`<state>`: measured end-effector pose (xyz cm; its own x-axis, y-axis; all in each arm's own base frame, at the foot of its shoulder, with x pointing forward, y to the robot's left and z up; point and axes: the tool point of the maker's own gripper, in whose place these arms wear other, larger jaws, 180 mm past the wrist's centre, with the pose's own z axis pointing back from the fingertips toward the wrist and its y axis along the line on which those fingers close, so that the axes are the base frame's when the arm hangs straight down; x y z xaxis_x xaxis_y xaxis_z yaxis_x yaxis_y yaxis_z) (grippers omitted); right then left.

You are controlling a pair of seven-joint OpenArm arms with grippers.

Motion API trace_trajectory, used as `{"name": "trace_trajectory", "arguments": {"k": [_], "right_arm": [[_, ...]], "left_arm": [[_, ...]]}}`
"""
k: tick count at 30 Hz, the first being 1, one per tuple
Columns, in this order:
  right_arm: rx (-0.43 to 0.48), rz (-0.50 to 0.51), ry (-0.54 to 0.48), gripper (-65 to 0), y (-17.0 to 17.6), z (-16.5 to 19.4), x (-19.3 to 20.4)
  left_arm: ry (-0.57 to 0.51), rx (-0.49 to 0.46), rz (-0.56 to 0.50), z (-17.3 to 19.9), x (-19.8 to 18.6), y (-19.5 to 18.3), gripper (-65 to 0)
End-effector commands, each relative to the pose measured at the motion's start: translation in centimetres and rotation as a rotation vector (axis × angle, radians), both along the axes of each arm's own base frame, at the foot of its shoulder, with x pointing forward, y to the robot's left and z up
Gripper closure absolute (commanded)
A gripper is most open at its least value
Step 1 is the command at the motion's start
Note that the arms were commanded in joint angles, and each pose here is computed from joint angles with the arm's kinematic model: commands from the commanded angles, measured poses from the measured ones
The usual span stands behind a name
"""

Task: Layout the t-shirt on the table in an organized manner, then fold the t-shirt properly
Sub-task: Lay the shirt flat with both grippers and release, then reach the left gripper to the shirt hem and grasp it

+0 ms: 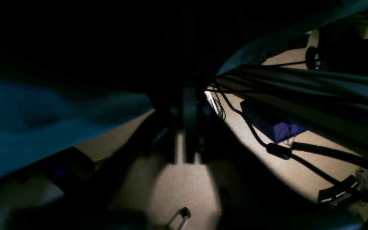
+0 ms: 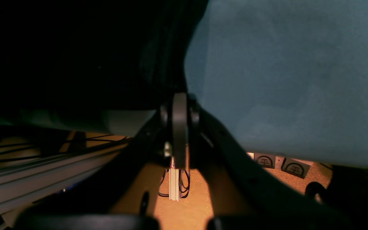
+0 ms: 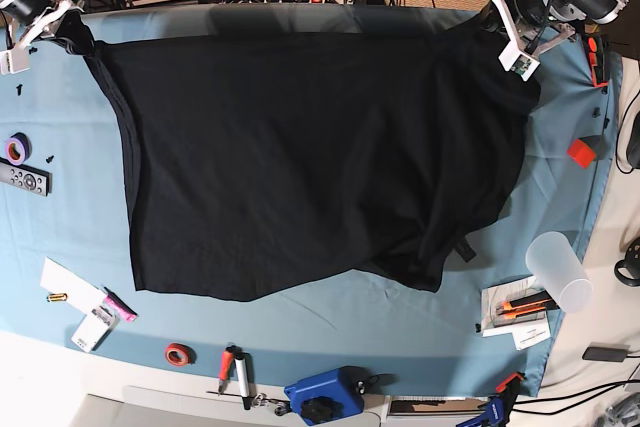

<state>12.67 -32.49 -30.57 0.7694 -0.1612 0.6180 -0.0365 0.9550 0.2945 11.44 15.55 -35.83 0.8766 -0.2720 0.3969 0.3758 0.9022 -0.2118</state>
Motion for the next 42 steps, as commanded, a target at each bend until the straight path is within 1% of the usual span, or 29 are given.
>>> {"name": "trace_trajectory", "arguments": {"k": [1, 2, 3, 4, 8, 10, 13, 15, 19, 21, 23, 25, 27, 30, 32, 34, 36, 40, 42], "right_arm": [[-0.024, 0.007, -0.02, -3.5, -0.5, 0.9, 0.2], [-0.025, 0.007, -0.019, -8.5, -0.5, 0.9, 0.1], [-0.025, 0.007, -0.019, -13.0, -0.5, 0.9, 0.1], [-0.025, 0.007, -0.019, -16.0, -0.5, 0.9, 0.1], [-0.018, 0.014, -0.037, -16.5, -0.4, 1.3, 0.5], [0.0, 0.018, -0.066, -16.5, -0.3, 2.0, 0.8], [-0.012, 0.018, -0.097, -16.5, -0.8, 2.9, 1.5], [-0.022, 0.015, -0.147, -16.5, -1.1, 3.9, 2.8], [-0.028, 0.014, -0.267, -16.4, -1.2, 5.9, 6.0], [-0.057, 0.003, -0.306, -16.4, -1.6, 6.7, 7.4], [-0.091, -0.009, -0.321, -16.4, -2.1, 7.0, 8.5], [-0.112, -0.004, -0.313, -16.4, -2.0, 6.8, 9.3], [-0.132, 0.019, -0.279, -16.4, -1.6, 6.0, 9.9], [-0.156, 0.084, -0.201, -16.4, 0.0, 3.9, 10.6], [-0.169, 0.147, -0.139, -16.4, 1.5, 2.2, 10.8], [-0.192, 0.202, -0.111, -16.4, 3.0, 0.8, 11.4], [-0.232, 0.253, -0.085, -16.4, 4.3, -0.5, 11.9], [-0.297, 0.289, -0.008, -16.4, 6.0, -2.9, 12.5], [-0.307, 0.302, 0.005, -16.4, 6.9, -3.4, 12.8]], "left_arm": [[-0.012, 0.008, -0.01, 0.4, 0.0, 0.1, -14.0], [-0.011, 0.008, -0.006, 0.4, 0.1, 0.1, -20.0], [-0.011, 0.004, 0.0, 0.4, 0.1, 0.1, -24.3], [-0.009, 0.004, 0.005, 0.4, 0.1, 0.1, -26.5], [-0.002, 0.011, 0.01, 0.6, 0.0, 0.2, -26.9], [-0.031, 0.016, -0.001, 1.3, 0.4, -0.1, -26.9], [-0.147, 0.025, -0.019, 3.4, 1.9, -0.7, -26.9], [-0.232, 0.032, -0.003, 4.2, 3.5, -0.5, -26.9], [-0.465, 0.023, 0.013, 7.2, 8.1, -0.5, -26.9], [-0.545, 0.036, 0.016, 8.7, 10.1, -0.3, -26.9], [-0.615, 0.038, 0.018, 10.2, 11.9, -0.3, -26.9], [-0.698, 0.025, 0.02, 12.1, 13.6, -0.5, -26.9], [-0.735, 0.011, 0.045, 12.4, 15.3, 0.1, -26.9], [-0.739, -0.004, 0.079, 11.9, 17.8, 1.1, -26.9], [-0.724, -0.02, 0.08, 11.2, 19.5, 1.1, -26.9], [-0.705, -0.037, 0.057, 10.5, 21.2, 0.5, -26.9], [-0.694, -0.037, -0.001, 10.0, 22.9, -0.7, -26.9], [-0.73, 0.018, -0.072, 9.8, 27.2, -2.4, -26.9], [-0.735, 0.055, -0.076, 9.7, 29.5, -2.7, -26.9]]}}
